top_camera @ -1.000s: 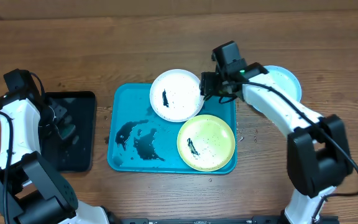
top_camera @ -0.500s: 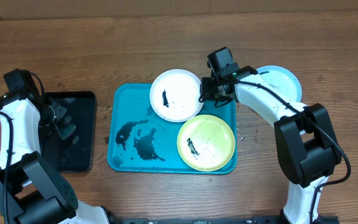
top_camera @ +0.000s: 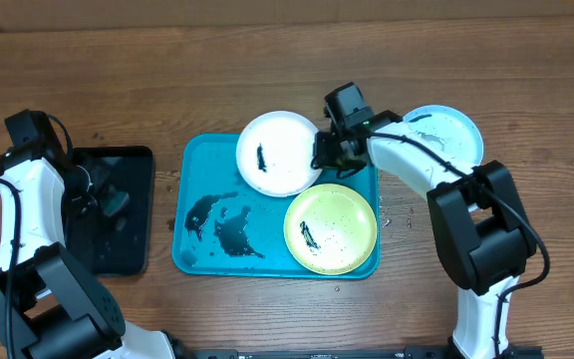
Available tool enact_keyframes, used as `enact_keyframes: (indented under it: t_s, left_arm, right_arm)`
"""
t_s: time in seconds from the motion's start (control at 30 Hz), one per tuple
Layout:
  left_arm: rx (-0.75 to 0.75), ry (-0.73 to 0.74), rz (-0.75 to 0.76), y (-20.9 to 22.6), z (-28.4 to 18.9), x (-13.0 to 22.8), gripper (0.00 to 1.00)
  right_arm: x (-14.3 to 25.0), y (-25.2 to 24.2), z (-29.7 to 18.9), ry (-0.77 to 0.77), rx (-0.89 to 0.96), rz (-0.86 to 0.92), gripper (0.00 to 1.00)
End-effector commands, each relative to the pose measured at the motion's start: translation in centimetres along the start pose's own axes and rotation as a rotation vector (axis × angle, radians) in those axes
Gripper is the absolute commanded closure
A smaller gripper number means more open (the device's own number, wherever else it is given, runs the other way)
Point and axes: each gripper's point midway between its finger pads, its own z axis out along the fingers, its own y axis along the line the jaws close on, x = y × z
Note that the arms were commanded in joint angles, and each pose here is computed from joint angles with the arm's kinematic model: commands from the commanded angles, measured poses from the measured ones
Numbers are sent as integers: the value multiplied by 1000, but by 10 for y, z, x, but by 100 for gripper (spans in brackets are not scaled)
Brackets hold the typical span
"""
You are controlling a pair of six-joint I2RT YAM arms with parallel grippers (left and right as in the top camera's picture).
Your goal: Clean dirty plates on tray and stack at the side
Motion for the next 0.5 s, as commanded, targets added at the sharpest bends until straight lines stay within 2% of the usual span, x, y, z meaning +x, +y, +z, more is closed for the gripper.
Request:
enact_keyframes:
  t_s: [0.0,0.2,0.33,0.47]
  left_arm:
    - [121,32,41,-22,0,4,96]
    - [499,100,259,-82,-21,21,96]
    - [625,137,295,-99,-33,31,96]
    - [664,174,311,-109,-38,43,96]
  right_arm:
    - [10,15,4,19,-19,2,96]
    - [19,51,-2,48,-81,-31,96]
    - [21,77,-14,64,-95,-13,96]
    - [33,98,-22,95,-92,9,96]
